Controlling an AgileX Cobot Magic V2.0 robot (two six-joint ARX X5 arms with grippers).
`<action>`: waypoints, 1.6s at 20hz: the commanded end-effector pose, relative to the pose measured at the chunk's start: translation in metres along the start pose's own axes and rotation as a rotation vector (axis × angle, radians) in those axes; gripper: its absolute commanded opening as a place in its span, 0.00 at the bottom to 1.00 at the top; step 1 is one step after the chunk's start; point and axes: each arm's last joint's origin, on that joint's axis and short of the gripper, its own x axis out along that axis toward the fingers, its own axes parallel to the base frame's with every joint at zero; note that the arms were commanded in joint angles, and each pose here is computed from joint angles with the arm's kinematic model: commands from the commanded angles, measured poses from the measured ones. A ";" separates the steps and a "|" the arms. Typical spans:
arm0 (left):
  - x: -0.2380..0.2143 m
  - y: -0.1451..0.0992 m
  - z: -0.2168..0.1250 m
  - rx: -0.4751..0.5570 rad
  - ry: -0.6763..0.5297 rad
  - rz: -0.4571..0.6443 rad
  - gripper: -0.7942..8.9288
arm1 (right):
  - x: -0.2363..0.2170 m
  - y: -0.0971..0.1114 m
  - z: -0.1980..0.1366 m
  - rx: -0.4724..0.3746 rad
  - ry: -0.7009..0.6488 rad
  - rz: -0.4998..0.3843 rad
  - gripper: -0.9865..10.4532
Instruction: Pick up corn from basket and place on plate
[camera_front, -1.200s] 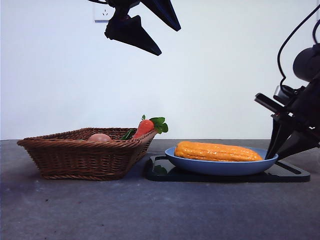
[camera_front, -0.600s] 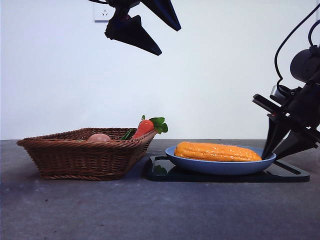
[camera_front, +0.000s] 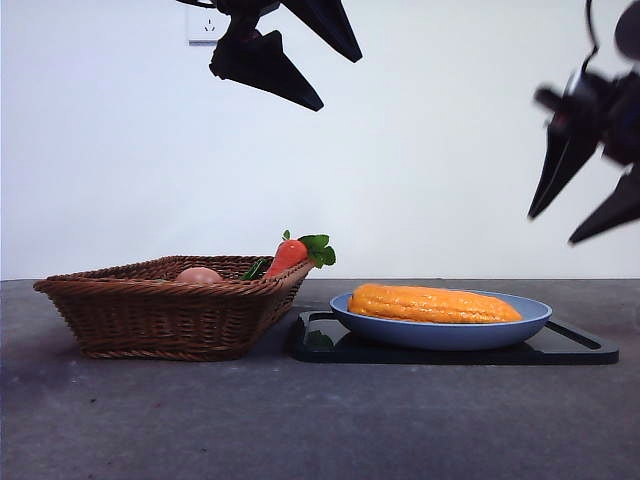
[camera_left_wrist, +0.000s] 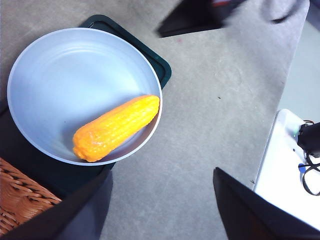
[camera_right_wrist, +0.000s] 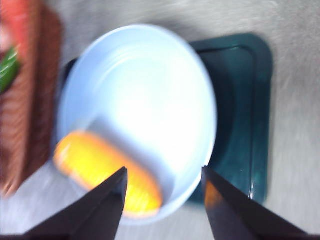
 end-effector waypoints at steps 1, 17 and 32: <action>0.000 -0.002 0.005 0.009 -0.010 -0.001 0.42 | -0.026 0.023 -0.010 -0.130 -0.003 0.019 0.30; -0.001 -0.003 -0.004 -0.042 0.073 -0.017 0.09 | -0.035 0.074 -0.092 -0.392 0.138 0.038 0.09; -0.002 0.001 0.021 0.101 -0.158 0.027 0.09 | -0.034 0.076 -0.086 -0.410 0.085 0.057 0.09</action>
